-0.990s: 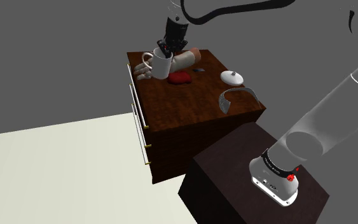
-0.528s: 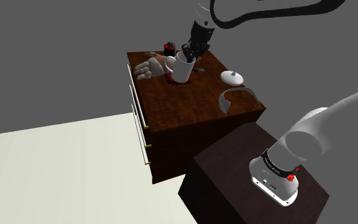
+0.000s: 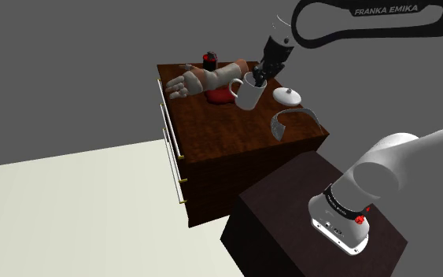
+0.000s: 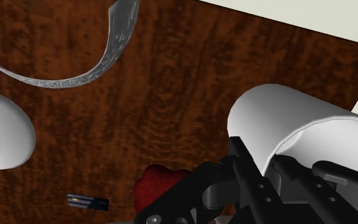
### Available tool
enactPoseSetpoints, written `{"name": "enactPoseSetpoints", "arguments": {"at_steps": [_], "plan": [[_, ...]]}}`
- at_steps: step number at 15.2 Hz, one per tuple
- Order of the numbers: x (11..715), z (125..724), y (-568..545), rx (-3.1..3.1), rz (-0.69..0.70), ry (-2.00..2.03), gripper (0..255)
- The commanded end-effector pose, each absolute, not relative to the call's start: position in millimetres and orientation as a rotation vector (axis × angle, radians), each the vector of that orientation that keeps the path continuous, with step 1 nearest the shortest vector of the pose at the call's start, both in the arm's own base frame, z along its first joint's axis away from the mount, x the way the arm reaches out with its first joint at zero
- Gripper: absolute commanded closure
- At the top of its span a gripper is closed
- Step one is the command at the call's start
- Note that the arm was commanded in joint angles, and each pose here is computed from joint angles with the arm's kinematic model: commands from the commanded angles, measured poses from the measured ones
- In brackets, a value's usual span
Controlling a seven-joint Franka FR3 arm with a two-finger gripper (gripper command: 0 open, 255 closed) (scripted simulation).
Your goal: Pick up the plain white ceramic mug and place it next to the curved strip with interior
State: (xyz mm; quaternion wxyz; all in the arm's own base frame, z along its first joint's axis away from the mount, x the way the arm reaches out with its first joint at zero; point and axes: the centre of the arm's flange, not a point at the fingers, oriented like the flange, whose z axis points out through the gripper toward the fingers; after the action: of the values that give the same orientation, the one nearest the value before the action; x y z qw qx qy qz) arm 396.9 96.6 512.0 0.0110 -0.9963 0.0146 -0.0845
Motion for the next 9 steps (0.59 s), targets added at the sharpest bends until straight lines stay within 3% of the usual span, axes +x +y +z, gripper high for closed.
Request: {"name": "enactPoseSetpoints", "arguments": {"at_steps": [1, 9], "plan": [[395.2, 502.9, 96.1, -3.108, -0.264, 0.045, 255], [395.2, 460.7, 96.1, -3.108, -0.264, 0.045, 255]]}}
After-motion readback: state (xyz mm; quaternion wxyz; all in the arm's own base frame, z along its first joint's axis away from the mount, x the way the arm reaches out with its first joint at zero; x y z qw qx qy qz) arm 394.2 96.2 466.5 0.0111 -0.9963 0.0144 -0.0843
